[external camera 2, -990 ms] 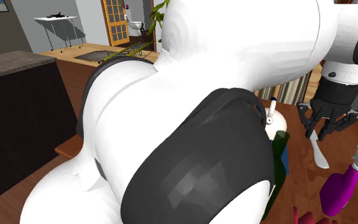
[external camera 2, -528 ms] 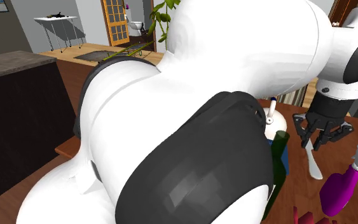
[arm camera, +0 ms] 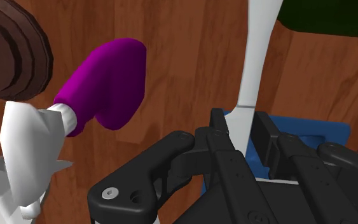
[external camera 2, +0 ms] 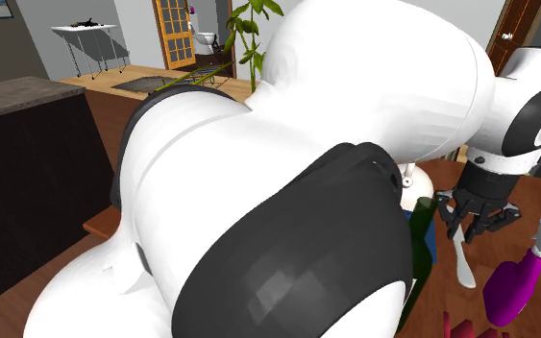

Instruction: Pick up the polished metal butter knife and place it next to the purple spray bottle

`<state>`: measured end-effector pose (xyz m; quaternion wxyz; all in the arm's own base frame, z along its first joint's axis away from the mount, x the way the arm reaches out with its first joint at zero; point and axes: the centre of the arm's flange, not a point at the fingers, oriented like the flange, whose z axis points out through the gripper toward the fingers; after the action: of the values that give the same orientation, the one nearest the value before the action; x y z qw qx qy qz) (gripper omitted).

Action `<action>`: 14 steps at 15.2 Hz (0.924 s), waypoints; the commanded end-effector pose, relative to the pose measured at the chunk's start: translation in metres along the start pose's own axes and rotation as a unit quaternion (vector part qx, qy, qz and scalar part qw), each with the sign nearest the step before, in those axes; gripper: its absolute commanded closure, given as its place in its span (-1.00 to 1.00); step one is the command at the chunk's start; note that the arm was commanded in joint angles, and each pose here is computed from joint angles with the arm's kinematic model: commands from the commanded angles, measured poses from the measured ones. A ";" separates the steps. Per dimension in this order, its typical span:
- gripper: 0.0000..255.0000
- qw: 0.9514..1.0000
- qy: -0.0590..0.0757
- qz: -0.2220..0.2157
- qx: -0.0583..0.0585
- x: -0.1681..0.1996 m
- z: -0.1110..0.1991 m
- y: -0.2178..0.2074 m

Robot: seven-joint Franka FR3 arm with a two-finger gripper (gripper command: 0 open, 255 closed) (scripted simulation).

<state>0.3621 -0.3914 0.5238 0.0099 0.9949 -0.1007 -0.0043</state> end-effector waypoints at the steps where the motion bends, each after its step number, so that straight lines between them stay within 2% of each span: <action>1: 1.00 1.000 0.000 0.000 0.000 0.001 0.010 0.000; 14: 1.00 1.000 0.000 0.000 0.000 0.001 0.078 -0.002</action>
<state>0.3624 -0.3906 0.4503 0.0100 0.9949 -0.1006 -0.0044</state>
